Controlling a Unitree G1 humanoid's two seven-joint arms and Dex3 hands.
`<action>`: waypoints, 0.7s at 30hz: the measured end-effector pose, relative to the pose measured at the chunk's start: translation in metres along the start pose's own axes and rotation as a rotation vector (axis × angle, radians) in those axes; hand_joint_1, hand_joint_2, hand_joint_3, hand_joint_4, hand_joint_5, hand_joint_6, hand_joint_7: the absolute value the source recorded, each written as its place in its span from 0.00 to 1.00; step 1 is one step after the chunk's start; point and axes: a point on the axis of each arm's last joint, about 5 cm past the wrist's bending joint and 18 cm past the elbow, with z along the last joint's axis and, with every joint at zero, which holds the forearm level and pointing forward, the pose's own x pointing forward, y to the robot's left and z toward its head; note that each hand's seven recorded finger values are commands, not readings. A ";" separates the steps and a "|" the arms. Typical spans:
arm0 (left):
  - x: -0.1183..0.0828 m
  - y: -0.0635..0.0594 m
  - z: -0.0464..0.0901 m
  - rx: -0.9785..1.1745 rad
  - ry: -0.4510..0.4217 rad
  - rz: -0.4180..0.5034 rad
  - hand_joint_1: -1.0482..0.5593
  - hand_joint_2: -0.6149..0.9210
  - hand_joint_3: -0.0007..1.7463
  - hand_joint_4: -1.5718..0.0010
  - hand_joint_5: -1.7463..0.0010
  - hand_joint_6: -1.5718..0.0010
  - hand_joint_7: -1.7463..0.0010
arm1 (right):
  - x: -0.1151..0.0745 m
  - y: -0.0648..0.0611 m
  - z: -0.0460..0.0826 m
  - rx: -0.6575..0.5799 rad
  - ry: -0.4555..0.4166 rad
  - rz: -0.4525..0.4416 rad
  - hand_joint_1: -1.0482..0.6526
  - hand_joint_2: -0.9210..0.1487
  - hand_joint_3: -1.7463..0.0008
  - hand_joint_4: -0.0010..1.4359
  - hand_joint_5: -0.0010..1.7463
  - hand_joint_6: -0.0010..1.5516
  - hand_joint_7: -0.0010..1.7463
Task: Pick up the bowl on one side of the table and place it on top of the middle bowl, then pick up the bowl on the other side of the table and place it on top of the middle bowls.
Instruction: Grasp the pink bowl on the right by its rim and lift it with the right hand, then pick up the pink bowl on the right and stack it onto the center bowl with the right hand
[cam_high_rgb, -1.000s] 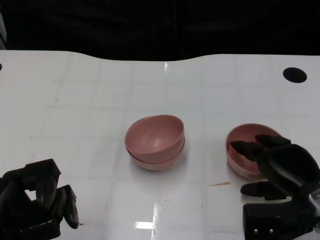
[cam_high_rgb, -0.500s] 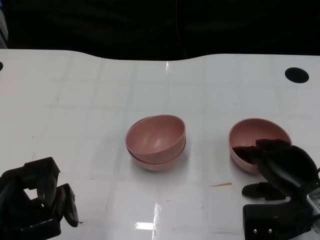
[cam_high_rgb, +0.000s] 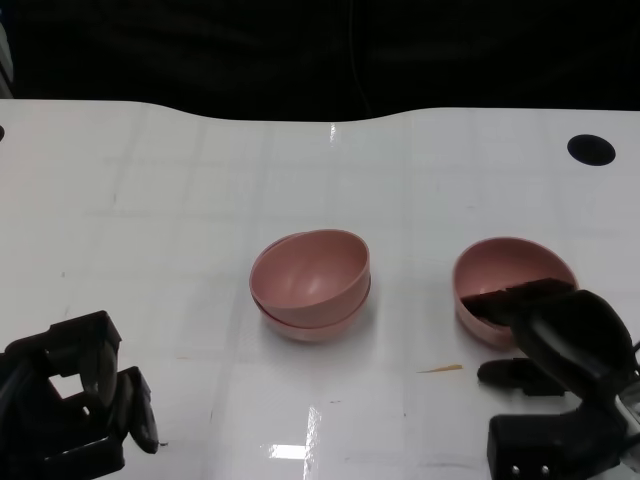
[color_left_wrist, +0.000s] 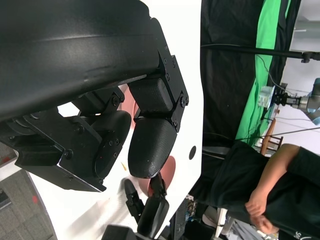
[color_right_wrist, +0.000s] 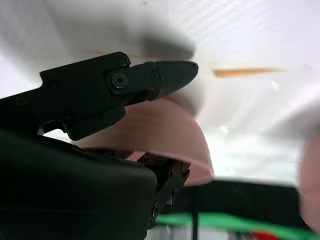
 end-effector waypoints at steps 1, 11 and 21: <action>0.000 -0.001 -0.001 0.000 0.001 0.002 0.95 1.00 0.87 0.09 0.00 0.33 0.00 | 0.000 0.001 0.001 0.032 -0.047 -0.051 0.49 0.01 0.81 0.55 0.96 0.39 0.95; 0.002 -0.002 -0.002 -0.005 0.002 -0.007 0.94 1.00 0.87 0.09 0.00 0.33 0.00 | 0.013 -0.014 0.001 0.060 -0.165 -0.142 0.49 0.04 0.80 0.56 1.00 0.37 1.00; 0.002 -0.002 -0.002 0.004 0.004 -0.002 0.94 1.00 0.86 0.11 0.00 0.34 0.00 | 0.027 -0.042 0.010 0.036 -0.246 -0.189 0.47 0.01 0.80 0.55 1.00 0.37 1.00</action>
